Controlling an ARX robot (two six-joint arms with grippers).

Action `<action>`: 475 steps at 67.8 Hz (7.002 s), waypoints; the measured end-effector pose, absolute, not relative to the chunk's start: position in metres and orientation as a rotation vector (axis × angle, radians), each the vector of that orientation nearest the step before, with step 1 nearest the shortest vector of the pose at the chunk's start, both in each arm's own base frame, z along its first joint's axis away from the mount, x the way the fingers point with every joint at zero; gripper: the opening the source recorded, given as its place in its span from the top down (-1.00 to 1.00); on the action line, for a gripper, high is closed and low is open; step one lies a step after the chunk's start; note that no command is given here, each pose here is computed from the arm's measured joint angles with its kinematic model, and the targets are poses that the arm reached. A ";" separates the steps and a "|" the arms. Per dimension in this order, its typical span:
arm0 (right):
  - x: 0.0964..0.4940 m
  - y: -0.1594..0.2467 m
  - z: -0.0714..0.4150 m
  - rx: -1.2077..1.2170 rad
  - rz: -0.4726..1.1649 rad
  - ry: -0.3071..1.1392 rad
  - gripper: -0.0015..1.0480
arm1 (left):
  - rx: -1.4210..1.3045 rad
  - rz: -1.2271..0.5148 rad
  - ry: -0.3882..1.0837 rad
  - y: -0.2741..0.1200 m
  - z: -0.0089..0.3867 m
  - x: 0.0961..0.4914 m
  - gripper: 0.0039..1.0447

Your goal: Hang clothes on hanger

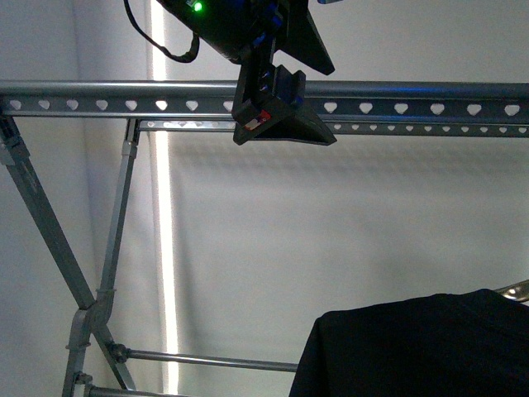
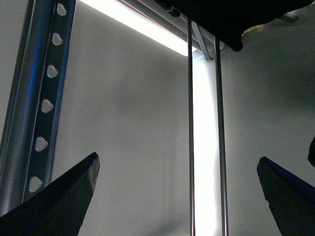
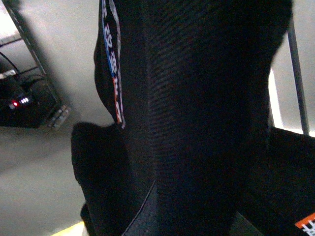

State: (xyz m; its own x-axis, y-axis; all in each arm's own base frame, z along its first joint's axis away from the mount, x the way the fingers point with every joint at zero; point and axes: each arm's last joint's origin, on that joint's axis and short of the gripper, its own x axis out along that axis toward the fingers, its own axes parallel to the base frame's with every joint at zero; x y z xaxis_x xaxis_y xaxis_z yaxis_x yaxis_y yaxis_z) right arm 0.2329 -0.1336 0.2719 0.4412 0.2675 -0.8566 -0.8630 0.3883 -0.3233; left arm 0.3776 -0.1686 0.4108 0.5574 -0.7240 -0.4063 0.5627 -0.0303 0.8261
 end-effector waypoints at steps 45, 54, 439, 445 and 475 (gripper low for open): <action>0.224 -0.143 0.327 -0.541 0.696 0.648 0.87 | 1.222 -1.040 -0.169 -0.170 0.412 0.377 -0.88; 0.225 -0.144 0.323 -0.558 0.635 0.629 0.87 | 1.222 -1.040 -0.169 -0.170 0.412 0.377 -0.88; 0.112 0.000 0.168 0.000 -0.002 -0.007 0.95 | -0.006 -0.004 0.009 -0.015 0.219 0.176 0.94; 0.110 0.000 0.168 0.000 -0.002 -0.010 0.95 | -0.006 -0.003 0.012 -0.012 0.210 0.169 0.94; 0.098 0.000 0.165 0.000 -0.002 -0.002 0.95 | -0.004 0.000 0.003 0.000 0.184 0.138 0.94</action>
State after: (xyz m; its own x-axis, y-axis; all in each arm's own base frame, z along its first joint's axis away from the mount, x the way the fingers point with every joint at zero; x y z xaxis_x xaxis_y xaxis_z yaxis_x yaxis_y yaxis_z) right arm 0.0976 -0.0002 0.1654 1.0000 -0.0015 0.0025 0.0015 1.0000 0.0002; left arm 0.1375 -0.0003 0.1839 1.0000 -0.0004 -0.0032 0.0004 1.0000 -0.0036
